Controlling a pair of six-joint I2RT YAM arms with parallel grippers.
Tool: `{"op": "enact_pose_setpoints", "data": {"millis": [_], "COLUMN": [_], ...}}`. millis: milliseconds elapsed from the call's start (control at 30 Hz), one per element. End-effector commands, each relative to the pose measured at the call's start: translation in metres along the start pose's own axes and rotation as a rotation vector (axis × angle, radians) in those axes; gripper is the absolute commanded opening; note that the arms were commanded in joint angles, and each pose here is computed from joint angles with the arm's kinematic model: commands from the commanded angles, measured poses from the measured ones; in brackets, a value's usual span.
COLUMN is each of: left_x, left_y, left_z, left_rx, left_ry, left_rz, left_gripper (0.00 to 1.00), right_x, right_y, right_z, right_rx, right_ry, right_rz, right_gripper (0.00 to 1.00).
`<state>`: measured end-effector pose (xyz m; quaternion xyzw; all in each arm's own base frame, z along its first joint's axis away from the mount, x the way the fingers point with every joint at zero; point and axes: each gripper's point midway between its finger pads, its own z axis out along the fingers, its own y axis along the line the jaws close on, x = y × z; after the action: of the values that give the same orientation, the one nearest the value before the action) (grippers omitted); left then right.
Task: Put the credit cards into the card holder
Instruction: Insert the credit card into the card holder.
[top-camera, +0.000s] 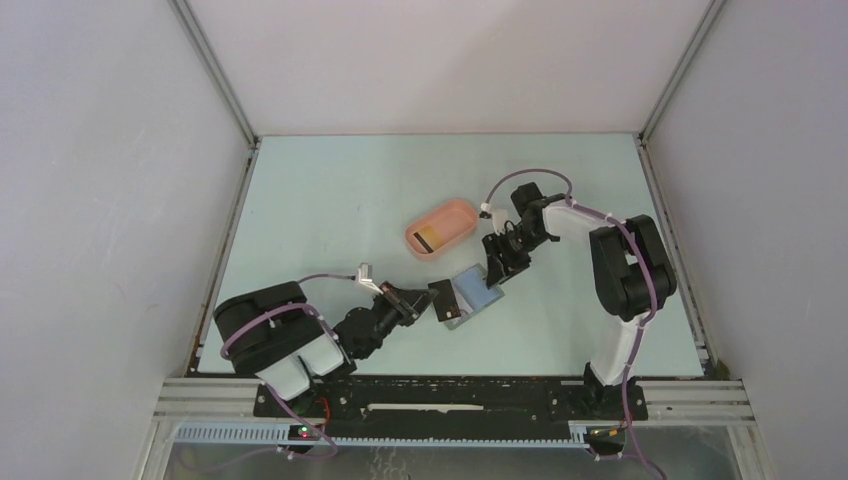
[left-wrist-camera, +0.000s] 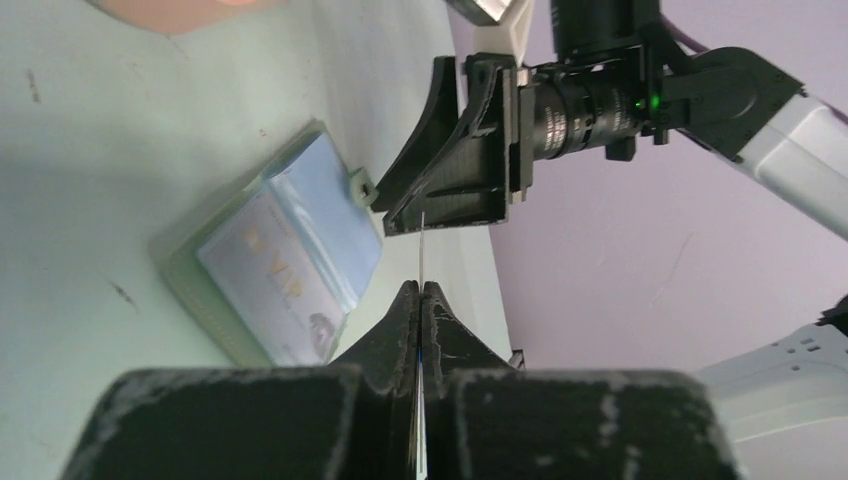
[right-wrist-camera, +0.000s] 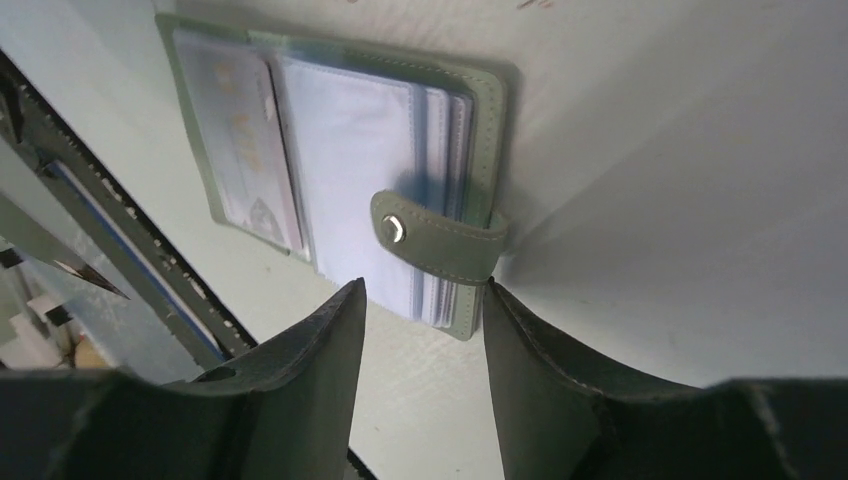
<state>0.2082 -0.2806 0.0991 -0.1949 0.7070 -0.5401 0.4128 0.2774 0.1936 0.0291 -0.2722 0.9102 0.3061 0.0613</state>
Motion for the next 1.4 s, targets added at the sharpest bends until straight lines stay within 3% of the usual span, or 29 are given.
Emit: {"op": "enact_pose_setpoints", "data": {"millis": [0, 133, 267, 500, 767, 1033, 1167, 1267, 1333, 1367], "left_x": [-0.015, -0.02, -0.026, -0.039, -0.045, -0.045, -0.042, -0.039, -0.035, -0.034], "left_y": [-0.027, -0.046, -0.083, -0.139, -0.176, -0.198, -0.204, -0.203, -0.202, -0.2], "left_z": [-0.001, -0.007, -0.016, -0.033, -0.03, -0.019, -0.019, -0.019, -0.023, -0.025], "left_rx": [0.086, 0.157, 0.291, 0.491, 0.551, 0.583, 0.6, 0.604, 0.615, 0.615], "left_ry": [-0.06, -0.065, -0.069, -0.113, -0.121, -0.122, -0.11, -0.093, -0.074, -0.063], "left_rz": [-0.007, 0.048, 0.14, 0.276, 0.33, 0.339, 0.342, 0.352, 0.367, 0.377], "left_gripper": [0.0, 0.0, 0.0, 0.0, 0.0, 0.0, 0.0, 0.0, 0.07, 0.15], "right_x": [0.007, 0.001, -0.02, -0.015, -0.012, -0.002, -0.003, -0.002, -0.001, 0.0], "right_y": [0.03, 0.037, 0.051, 0.161, 0.198, 0.227, 0.229, 0.231, 0.231, 0.23], "right_z": [0.0, -0.018, -0.066, -0.131, -0.129, -0.126, -0.122, -0.122, -0.122, -0.121], "right_rx": [-0.096, -0.056, -0.028, -0.468, -0.583, -0.678, -0.696, -0.724, -0.725, -0.721], "right_ry": [0.04, -0.011, -0.185, -0.43, -0.434, -0.384, -0.367, -0.355, -0.354, -0.357], "right_rz": [0.002, -0.065, -0.204, -0.47, -0.465, -0.487, -0.464, -0.456, -0.463, -0.476], "right_gripper": [0.55, 0.59, 0.64, 0.72, 0.73, 0.64, 0.46, 0.17, 0.04, 0.0]}}
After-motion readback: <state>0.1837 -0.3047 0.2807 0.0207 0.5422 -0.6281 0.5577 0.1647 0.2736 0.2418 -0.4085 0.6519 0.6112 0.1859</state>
